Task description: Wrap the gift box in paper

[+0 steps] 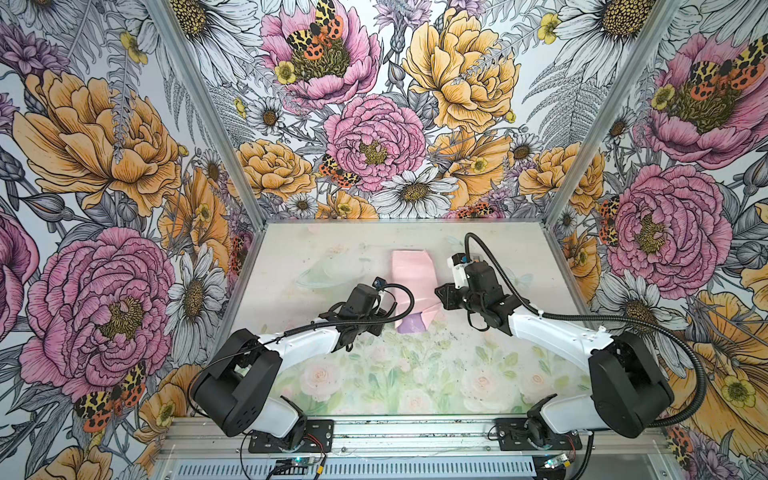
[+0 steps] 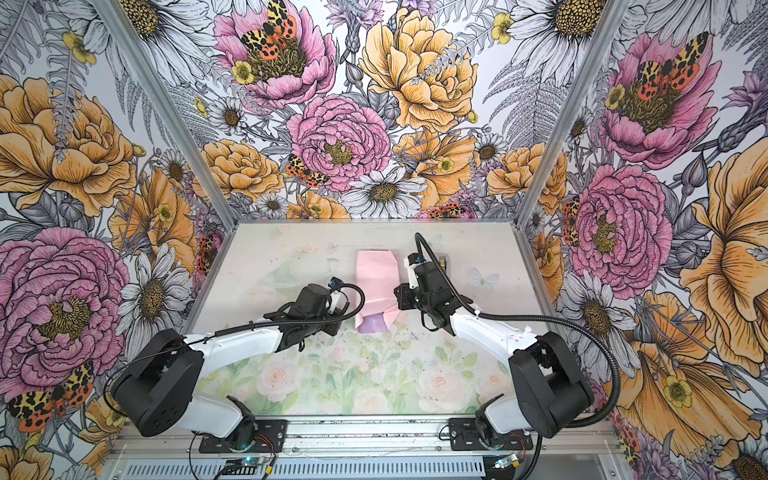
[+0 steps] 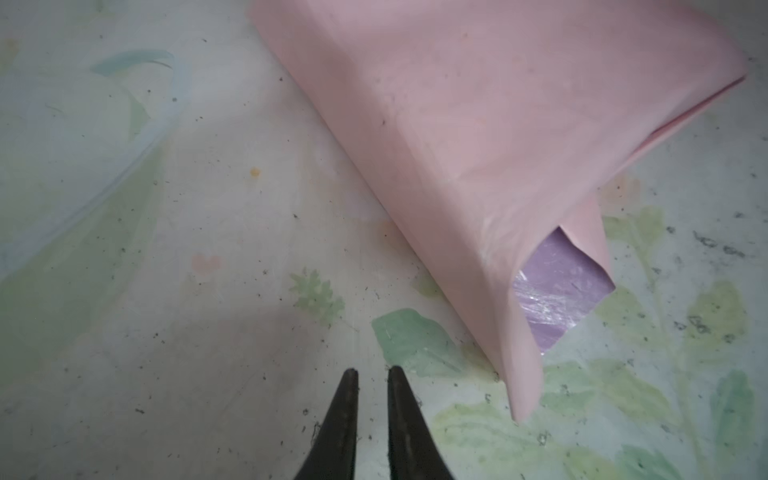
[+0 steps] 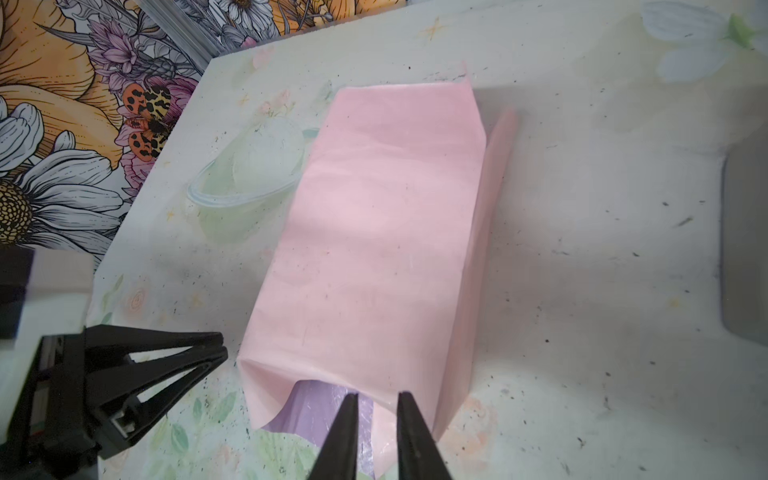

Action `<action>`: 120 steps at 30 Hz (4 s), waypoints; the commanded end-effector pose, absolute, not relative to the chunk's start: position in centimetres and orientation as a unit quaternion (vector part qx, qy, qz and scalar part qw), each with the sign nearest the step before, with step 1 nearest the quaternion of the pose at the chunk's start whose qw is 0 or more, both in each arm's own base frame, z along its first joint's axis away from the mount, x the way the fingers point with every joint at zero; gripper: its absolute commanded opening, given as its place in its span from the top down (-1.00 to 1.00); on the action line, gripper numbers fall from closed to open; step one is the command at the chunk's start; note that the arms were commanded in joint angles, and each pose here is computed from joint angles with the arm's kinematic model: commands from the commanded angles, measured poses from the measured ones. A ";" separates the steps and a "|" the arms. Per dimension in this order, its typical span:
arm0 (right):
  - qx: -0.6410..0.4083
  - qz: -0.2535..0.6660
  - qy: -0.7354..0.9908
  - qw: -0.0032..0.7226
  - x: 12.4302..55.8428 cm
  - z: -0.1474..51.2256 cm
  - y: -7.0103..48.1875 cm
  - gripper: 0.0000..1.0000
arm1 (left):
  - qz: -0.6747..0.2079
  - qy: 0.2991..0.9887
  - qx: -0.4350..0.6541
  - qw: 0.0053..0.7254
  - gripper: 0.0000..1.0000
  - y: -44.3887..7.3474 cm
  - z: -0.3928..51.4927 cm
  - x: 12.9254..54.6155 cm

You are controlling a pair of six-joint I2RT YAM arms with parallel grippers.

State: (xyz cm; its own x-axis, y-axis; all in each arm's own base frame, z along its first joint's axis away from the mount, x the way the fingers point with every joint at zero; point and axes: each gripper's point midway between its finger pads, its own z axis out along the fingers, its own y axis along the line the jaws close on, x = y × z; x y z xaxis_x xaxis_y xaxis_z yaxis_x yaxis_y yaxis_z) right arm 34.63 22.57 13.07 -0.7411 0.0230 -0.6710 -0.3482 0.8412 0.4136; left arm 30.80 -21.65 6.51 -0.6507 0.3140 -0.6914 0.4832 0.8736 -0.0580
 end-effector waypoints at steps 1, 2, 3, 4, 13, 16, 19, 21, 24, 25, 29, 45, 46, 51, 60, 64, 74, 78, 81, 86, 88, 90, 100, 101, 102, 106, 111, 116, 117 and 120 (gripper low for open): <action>-0.118 0.273 0.894 0.336 35.0 12.8 23.8 0.65 | -0.173 0.894 0.204 0.361 0.69 -23.3 6.3 30.5; -0.119 0.272 0.896 0.330 35.1 12.4 24.0 0.66 | -0.178 0.893 0.203 0.361 0.69 -23.4 6.0 30.3; -0.120 0.272 0.897 0.326 35.2 12.1 24.1 0.66 | -0.183 0.891 0.201 0.363 0.70 -23.6 5.9 30.2; -0.121 0.271 0.899 0.321 35.3 11.6 24.2 0.67 | -0.185 0.891 0.202 0.363 0.70 -23.6 5.6 30.1; -0.115 0.263 0.909 0.301 35.6 9.7 24.2 0.71 | -0.217 0.876 0.224 0.367 0.72 -25.9 4.8 29.2; -0.114 0.262 0.910 0.302 35.5 9.7 24.2 0.71 | -0.223 0.872 0.228 0.371 0.73 -26.5 4.8 29.3; -0.113 0.261 0.910 0.302 35.5 9.7 24.1 0.72 | -0.232 0.865 0.231 0.380 0.73 -27.1 5.3 29.5; -0.113 0.261 0.910 0.301 35.4 9.6 24.0 0.72 | -0.239 0.859 0.234 0.386 0.73 -27.5 5.7 29.6; -0.112 0.262 0.910 0.300 35.3 9.6 24.1 0.73 | -0.245 0.853 0.239 0.395 0.73 -28.0 6.2 29.8; -0.112 0.262 0.911 0.299 35.3 9.5 24.1 0.73 | -0.245 0.851 0.241 0.397 0.73 -28.1 6.2 30.0; -0.111 0.261 0.912 0.297 35.2 9.3 24.0 0.74 | -0.247 0.851 0.243 0.395 0.73 -28.7 5.8 30.3; -0.111 0.262 0.912 0.295 34.7 9.1 23.9 0.77 | -0.259 0.827 0.242 0.437 0.70 -30.9 5.8 32.0; -0.111 0.262 0.912 0.295 34.6 9.1 23.8 0.77 | -0.262 0.824 0.241 0.440 0.70 -31.0 5.8 32.1; -0.109 0.263 0.912 0.294 34.5 9.1 23.8 0.77 | -0.271 0.811 0.239 0.461 0.68 -31.6 6.3 32.7; -0.105 0.267 0.911 0.296 34.2 9.3 23.7 0.77 | -0.257 0.798 0.222 0.497 0.67 -31.2 5.7 33.9; -0.106 0.268 0.910 0.297 34.2 9.4 23.8 0.76 | -0.263 0.788 0.220 0.511 0.67 -31.2 6.1 33.8; -0.105 0.276 0.902 0.315 34.1 11.1 23.7 0.55 | -0.255 0.773 0.220 0.538 0.54 -29.4 10.3 31.1; -0.107 0.278 0.900 0.319 34.1 11.5 23.7 0.54 | -0.234 0.794 0.206 0.523 0.51 -27.5 10.3 30.1; -0.107 0.278 0.901 0.315 34.1 11.2 23.7 0.54 | -0.208 0.811 0.190 0.513 0.50 -25.7 9.9 29.5; -0.107 0.276 0.903 0.312 34.2 10.9 23.7 0.57 | -0.159 0.841 0.156 0.492 0.47 -22.9 8.9 29.5; -0.108 0.276 0.903 0.312 34.2 10.9 23.7 0.58 | -0.150 0.850 0.153 0.481 0.48 -22.5 8.1 29.6; -0.108 0.276 0.903 0.312 34.2 10.9 23.8 0.59 | -0.144 0.856 0.149 0.473 0.48 -22.2 7.3 29.9; -0.108 0.277 0.905 0.305 34.0 10.5 23.7 0.66 | -0.192 0.860 0.187 0.435 0.58 -25.7 4.9 30.9; -0.107 0.276 0.905 0.305 34.0 10.4 23.7 0.66 | -0.201 0.857 0.192 0.435 0.59 -26.2 4.9 30.8; -0.107 0.275 0.906 0.303 34.0 10.2 23.7 0.67 | -0.209 0.853 0.197 0.436 0.60 -26.7 5.0 30.8; -0.106 0.275 0.908 0.297 34.1 9.8 23.9 0.69 | -0.243 0.838 0.215 0.439 0.61 -28.5 5.6 30.8; -0.105 0.276 0.908 0.297 34.1 9.7 23.9 0.71 | -0.265 0.821 0.225 0.452 0.61 -30.1 6.2 31.6; -0.104 0.275 0.908 0.299 34.0 9.9 23.8 0.71 | -0.275 0.812 0.231 0.461 0.61 -31.2 6.4 32.5; -0.104 0.275 0.908 0.299 34.0 10.0 23.8 0.71 | -0.276 0.810 0.232 0.463 0.61 -31.4 6.4 32.7; -0.104 0.276 0.908 0.298 34.0 9.9 23.8 0.72 | -0.277 0.800 0.231 0.478 0.61 -31.8 7.2 33.3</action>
State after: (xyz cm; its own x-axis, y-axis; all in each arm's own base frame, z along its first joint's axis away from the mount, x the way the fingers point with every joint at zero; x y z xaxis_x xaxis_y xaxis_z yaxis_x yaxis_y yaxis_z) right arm 34.21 23.66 9.91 -0.7985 -0.0272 -0.6014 -0.3537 0.8296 0.4320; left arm 32.52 -30.29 4.89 -0.5071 0.1383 -0.8507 0.5910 0.7743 -0.2264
